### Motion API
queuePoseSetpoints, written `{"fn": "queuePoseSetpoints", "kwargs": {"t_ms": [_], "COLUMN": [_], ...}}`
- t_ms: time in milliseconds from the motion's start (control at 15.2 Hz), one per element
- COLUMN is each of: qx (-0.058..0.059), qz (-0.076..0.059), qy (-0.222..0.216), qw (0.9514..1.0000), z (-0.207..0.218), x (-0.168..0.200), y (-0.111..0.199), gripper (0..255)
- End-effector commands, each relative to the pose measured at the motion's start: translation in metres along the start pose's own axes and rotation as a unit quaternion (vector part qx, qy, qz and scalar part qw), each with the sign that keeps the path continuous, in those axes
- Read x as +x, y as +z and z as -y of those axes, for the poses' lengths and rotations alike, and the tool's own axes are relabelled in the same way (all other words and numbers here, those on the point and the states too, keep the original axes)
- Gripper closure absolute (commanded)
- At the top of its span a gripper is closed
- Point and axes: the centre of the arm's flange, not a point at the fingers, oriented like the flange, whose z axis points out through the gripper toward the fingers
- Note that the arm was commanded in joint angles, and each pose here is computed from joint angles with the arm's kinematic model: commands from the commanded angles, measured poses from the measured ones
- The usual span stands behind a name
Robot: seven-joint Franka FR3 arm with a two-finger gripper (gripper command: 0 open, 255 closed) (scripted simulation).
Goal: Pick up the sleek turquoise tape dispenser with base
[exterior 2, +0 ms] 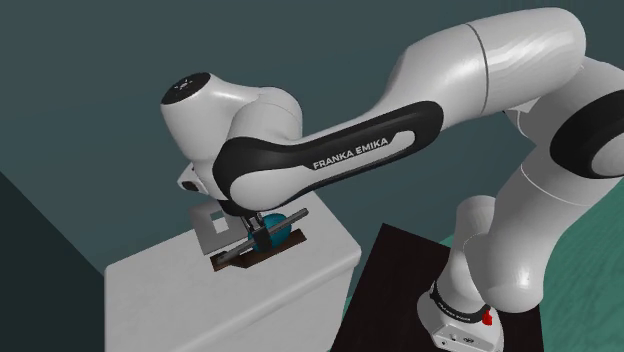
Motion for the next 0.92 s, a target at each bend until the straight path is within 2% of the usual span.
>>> {"fn": "queuePoseSetpoints", "kwargs": {"t_ms": [0, 66, 660, 858], "qx": [0.000, 0.000, 0.000, 0.000], "qz": [0.000, 0.000, 0.000, 0.000], "qy": [0.000, 0.000, 0.000, 0.000], "qw": [1.0000, 1.0000, 1.0000, 1.0000], "z": [0.000, 0.000, 0.000, 0.000], "x": [0.001, 0.001, 0.001, -0.002], "y": [0.003, 0.003, 0.003, -0.012], "gripper": [0, 255, 255, 255]}}
